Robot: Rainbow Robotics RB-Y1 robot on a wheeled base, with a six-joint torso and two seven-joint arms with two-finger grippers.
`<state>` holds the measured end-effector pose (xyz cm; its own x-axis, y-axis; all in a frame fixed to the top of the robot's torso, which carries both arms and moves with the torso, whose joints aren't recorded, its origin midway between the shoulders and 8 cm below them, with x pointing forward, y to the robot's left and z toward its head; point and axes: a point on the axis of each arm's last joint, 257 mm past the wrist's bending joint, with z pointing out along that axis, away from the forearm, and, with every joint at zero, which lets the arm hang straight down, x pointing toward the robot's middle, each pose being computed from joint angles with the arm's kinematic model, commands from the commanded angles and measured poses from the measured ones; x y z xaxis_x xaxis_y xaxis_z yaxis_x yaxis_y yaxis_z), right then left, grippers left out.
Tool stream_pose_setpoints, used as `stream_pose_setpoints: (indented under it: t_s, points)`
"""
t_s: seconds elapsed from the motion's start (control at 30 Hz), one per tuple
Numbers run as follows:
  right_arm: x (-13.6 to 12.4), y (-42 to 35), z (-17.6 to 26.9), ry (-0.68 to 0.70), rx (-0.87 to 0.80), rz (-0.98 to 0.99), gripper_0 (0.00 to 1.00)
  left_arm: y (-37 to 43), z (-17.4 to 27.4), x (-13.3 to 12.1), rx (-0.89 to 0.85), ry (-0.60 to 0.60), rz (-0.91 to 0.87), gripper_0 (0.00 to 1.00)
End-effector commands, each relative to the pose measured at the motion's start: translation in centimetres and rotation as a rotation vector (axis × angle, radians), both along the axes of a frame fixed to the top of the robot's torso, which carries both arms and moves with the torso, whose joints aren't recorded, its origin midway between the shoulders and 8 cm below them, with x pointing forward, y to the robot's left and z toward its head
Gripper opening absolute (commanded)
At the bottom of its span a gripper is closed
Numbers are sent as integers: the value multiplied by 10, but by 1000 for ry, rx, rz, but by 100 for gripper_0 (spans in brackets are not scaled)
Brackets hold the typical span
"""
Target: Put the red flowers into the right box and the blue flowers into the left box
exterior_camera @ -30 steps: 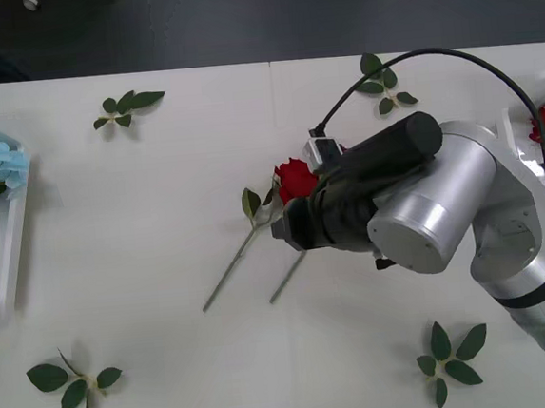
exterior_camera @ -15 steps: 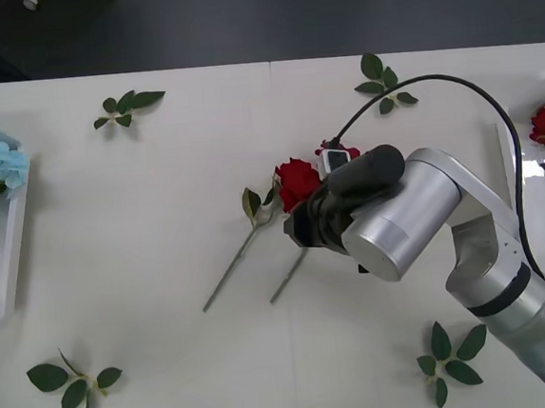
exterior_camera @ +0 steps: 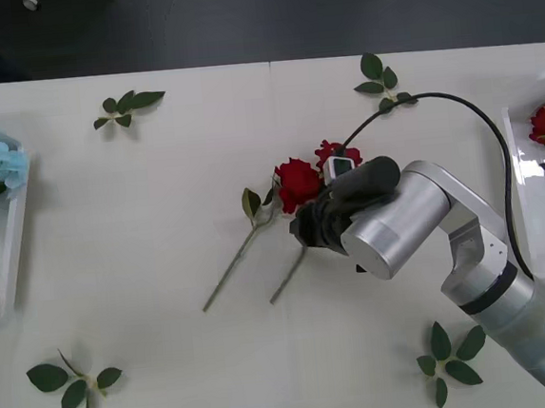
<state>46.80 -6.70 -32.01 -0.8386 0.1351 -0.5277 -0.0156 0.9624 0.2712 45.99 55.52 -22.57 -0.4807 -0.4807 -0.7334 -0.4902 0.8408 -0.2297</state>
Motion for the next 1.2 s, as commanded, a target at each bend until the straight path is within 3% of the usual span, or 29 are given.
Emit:
stream_pose_setpoints:
  t_s: [0.03, 0.33, 0.8, 1.2]
  points:
    - [12, 7, 2, -39, 52, -13, 89, -12, 42, -17, 30, -22, -41, 100]
    - [22, -3, -14, -51, 42, -36, 89, -95, 67, -42, 43, -24, -231, 100]
    - [1, -40, -48, 34, -104, -26, 89, -221, 97, -27, 66, -138, -497, 100]
    - [-19, -50, -58, 140, -128, -68, 89, -327, 85, -28, 86, -178, -779, 100]
